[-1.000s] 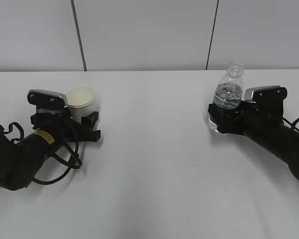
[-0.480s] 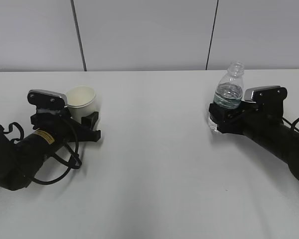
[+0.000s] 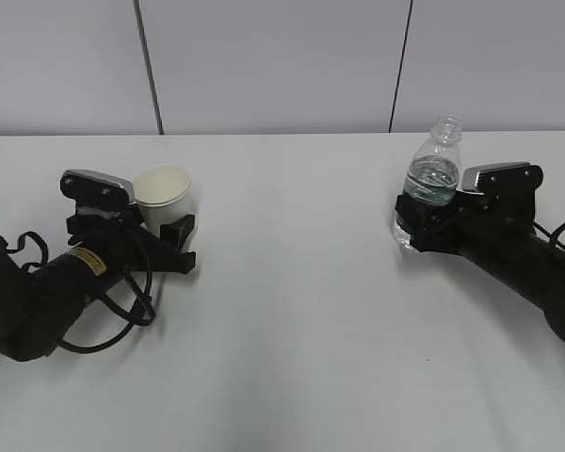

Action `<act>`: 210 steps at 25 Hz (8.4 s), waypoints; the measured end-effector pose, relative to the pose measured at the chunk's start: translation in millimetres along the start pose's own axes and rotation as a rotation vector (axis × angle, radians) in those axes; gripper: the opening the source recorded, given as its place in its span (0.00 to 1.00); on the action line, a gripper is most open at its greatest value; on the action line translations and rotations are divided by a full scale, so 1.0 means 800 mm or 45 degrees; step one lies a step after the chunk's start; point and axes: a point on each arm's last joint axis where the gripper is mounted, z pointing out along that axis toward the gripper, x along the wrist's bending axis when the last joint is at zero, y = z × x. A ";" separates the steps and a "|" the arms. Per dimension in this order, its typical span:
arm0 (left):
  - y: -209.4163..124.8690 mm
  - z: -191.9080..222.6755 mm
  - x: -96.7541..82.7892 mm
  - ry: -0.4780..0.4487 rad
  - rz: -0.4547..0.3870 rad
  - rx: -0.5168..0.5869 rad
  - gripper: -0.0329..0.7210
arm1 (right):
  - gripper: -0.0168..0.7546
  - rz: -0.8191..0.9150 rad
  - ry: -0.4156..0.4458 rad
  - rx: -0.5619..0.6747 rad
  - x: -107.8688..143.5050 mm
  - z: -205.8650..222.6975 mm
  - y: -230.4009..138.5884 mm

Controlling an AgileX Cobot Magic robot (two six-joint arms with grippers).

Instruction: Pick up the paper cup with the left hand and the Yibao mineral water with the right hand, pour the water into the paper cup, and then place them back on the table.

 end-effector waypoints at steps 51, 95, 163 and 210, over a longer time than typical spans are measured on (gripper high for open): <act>0.039 0.020 -0.111 -0.607 0.042 -0.115 0.63 | 0.68 -0.226 0.129 0.144 0.014 -0.008 0.033; 0.036 0.025 -0.138 -0.719 0.112 0.000 0.63 | 0.68 -0.925 0.299 0.137 0.019 0.011 0.122; 0.052 0.037 -0.168 -0.798 0.097 -0.002 0.63 | 0.68 -1.612 0.393 0.090 0.018 0.017 0.131; 0.050 0.032 -0.174 -0.886 0.121 0.015 0.63 | 0.67 -1.930 0.380 0.101 0.013 0.018 0.129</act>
